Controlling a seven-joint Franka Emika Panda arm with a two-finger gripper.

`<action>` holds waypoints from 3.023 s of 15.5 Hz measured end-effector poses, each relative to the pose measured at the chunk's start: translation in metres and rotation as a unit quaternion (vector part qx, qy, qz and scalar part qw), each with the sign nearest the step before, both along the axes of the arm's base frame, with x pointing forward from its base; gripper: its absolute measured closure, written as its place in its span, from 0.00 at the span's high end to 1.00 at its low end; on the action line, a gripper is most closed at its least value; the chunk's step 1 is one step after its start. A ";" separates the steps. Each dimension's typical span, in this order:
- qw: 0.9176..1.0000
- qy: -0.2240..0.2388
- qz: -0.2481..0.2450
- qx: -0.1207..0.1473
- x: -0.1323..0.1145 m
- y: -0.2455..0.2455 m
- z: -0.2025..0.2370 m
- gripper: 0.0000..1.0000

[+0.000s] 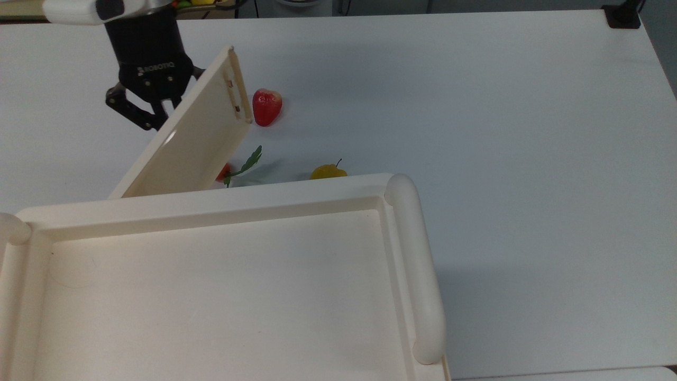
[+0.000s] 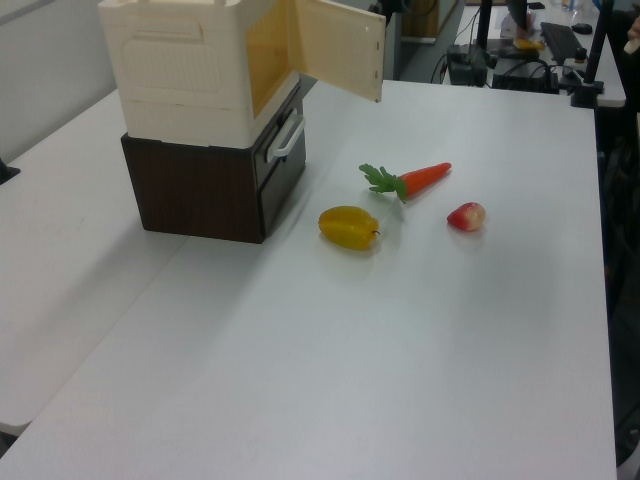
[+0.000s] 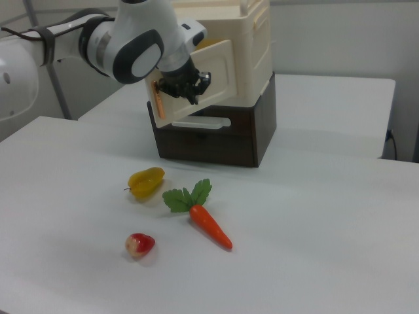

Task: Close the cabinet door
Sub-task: 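Push the door with the gripper, swinging it toward the cabinet opening, then press the door flush against the cabinet front with the gripper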

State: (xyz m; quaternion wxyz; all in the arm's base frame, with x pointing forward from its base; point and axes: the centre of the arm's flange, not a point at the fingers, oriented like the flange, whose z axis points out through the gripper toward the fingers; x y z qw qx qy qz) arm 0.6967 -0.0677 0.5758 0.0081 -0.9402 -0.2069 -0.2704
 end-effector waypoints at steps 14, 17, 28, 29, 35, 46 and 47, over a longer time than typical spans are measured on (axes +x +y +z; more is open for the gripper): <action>0.997 -0.077 -0.001 0.025 0.026 0.116 -0.017 0.11; 0.995 -0.098 -0.006 0.028 0.031 0.128 -0.022 0.11; 0.982 -0.178 -0.040 0.058 0.044 0.170 -0.042 0.13; 0.981 -0.179 -0.040 0.059 0.044 0.170 -0.041 0.13; 0.977 -0.199 -0.040 0.061 0.044 0.174 -0.032 0.13; 0.975 -0.212 -0.040 0.062 0.045 0.180 -0.035 0.13; 0.975 -0.211 -0.041 0.063 0.045 0.180 -0.035 0.13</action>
